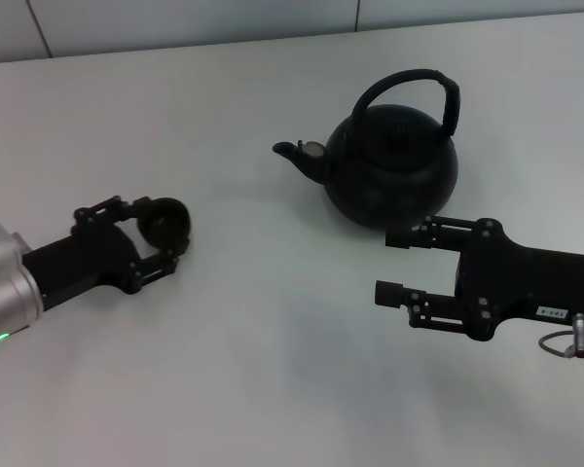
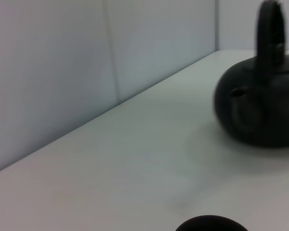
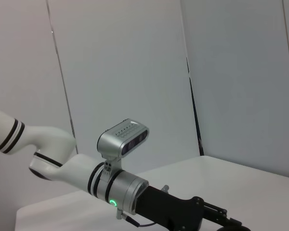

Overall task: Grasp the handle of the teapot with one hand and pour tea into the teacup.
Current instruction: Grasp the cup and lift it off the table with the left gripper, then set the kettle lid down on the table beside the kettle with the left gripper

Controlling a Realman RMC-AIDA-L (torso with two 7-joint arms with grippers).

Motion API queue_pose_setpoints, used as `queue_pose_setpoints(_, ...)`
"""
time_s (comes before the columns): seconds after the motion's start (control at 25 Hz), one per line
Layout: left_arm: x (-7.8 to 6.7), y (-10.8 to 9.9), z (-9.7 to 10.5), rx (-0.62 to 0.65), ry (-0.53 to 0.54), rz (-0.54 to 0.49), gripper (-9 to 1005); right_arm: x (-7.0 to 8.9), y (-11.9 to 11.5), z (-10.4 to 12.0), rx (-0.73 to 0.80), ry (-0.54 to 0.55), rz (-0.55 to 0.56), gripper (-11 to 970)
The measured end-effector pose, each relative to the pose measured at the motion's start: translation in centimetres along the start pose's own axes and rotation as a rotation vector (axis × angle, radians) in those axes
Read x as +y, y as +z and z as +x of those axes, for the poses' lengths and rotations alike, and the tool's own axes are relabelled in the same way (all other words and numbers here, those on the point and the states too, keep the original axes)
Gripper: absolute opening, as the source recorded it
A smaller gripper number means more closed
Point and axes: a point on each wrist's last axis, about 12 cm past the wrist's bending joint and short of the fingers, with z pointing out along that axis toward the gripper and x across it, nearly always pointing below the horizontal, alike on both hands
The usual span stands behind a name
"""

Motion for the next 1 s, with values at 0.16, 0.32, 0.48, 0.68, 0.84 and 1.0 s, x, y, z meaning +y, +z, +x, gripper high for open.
queue_pose_setpoints(0.16,-0.2,0.6,-0.7,-0.025,0.007,0.033,694,0.0,0.0,0.0,-0.001,0.001,-0.002,603)
queue_pose_setpoints(0.32,-0.3,1.0,-1.2,-0.031,0.018,0.05,694,0.0,0.1,0.0,-0.002,0.0,-0.004,601)
queue_pose_setpoints(0.48,-0.3,1.3,-1.4,-0.031,0.025,0.061,694,0.0,0.2,-0.1,-0.001,-0.001,-0.011,599)
queue_pose_setpoints(0.68,-1.0,1.7,-1.4,-0.014,0.047,0.103,694,0.0,0.2,-0.1,0.0,-0.002,-0.013,597)
queue_pose_setpoints(0.84,-1.0,1.7,-1.3,-0.012,0.048,0.105,695,0.0,0.2,-0.1,-0.001,-0.003,-0.014,595)
queue_pose_setpoints(1.0,-1.0,1.7,-1.3,-0.008,0.048,0.104,695,0.0,0.2,-0.1,-0.001,-0.003,-0.016,593)
